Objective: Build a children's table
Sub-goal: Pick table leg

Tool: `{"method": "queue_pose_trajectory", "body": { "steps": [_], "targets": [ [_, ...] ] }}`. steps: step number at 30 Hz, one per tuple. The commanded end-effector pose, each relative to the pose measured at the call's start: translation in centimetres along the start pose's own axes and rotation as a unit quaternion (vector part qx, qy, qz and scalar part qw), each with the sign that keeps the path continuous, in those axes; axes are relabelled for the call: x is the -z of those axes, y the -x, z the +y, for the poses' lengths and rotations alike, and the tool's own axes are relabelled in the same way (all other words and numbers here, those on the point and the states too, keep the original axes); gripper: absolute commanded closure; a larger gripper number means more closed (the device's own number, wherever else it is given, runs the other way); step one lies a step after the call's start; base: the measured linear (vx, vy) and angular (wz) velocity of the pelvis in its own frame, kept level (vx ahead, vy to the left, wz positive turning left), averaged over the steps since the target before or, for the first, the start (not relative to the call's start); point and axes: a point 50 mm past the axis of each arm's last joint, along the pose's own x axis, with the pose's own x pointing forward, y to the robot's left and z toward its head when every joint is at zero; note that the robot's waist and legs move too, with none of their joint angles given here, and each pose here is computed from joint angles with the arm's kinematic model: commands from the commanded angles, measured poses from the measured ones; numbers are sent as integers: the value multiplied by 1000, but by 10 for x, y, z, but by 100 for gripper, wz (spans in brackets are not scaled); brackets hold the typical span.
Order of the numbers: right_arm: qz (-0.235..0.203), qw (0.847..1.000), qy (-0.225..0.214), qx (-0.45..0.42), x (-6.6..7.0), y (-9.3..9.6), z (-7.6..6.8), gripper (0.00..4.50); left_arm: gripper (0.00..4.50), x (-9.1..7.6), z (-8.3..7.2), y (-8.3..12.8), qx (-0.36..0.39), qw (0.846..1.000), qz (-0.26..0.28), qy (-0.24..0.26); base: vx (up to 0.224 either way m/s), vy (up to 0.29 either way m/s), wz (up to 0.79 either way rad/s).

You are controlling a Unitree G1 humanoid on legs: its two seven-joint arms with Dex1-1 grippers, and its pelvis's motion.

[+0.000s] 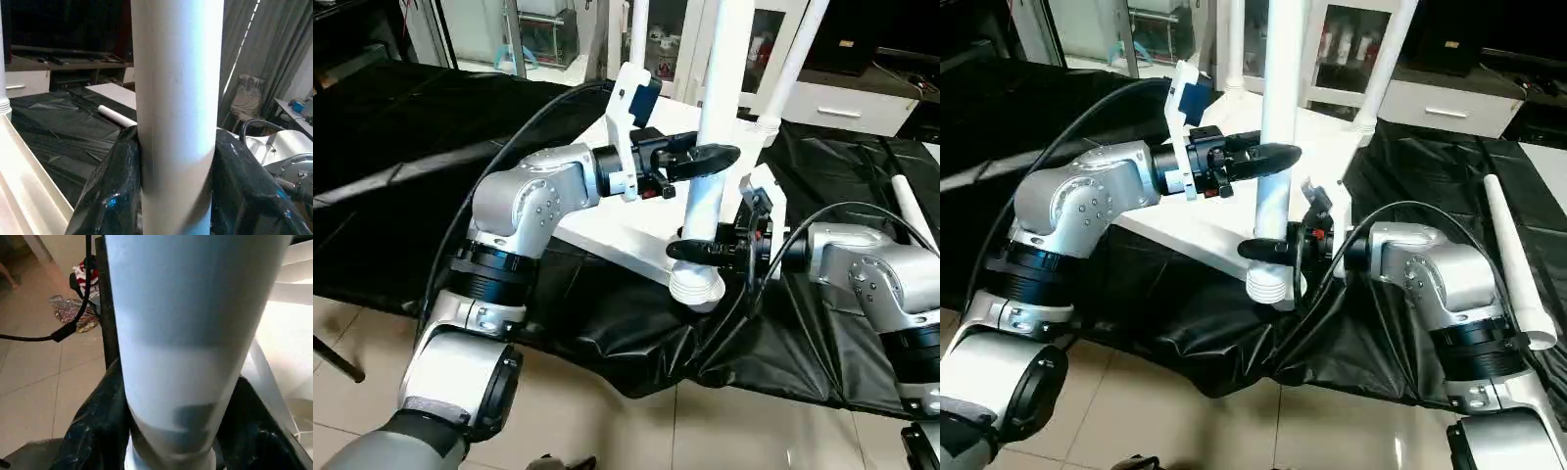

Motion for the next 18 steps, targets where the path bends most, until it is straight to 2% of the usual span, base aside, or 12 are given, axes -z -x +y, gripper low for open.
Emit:
{"method": "queue_pose_trajectory", "body": {
  "steps": [1,4,5,6,8,11,13,15,17,18],
  "targets": [
    [6,1000,9,11,-5,5,-3,260,271,-6,-5,-2,16,1000,1,-17,0,0,0],
    [-3,1000,12,19,-6,5,-3,264,271,-4,0,-1,-9,1000,8,-20,0,0,0],
    [-10,999,15,27,-6,5,-4,264,236,-2,3,0,-17,1000,11,-19,0,0,0],
    [-10,999,15,27,-6,5,-4,264,236,-2,3,0,-17,1000,11,-19,0,0,0],
    [-22,999,15,45,-7,7,-7,264,198,2,5,3,-14,1000,13,-2,0,0,0],
    [-40,996,9,76,-8,10,-12,264,180,6,10,7,-15,1000,11,22,0,0,0],
    [-77,987,0,138,-11,16,-22,264,155,9,15,13,-17,999,1,44,0,0,0],
    [-112,975,-13,193,-12,24,-29,264,149,13,20,19,-16,999,3,36,0,0,0],
    [-123,971,-17,202,-12,27,-30,264,138,14,21,20,-15,999,-2,36,0,0,0],
    [-128,969,-21,211,-10,31,-30,264,116,17,23,21,-11,1000,-2,23,0,0,0]
  ]
}}
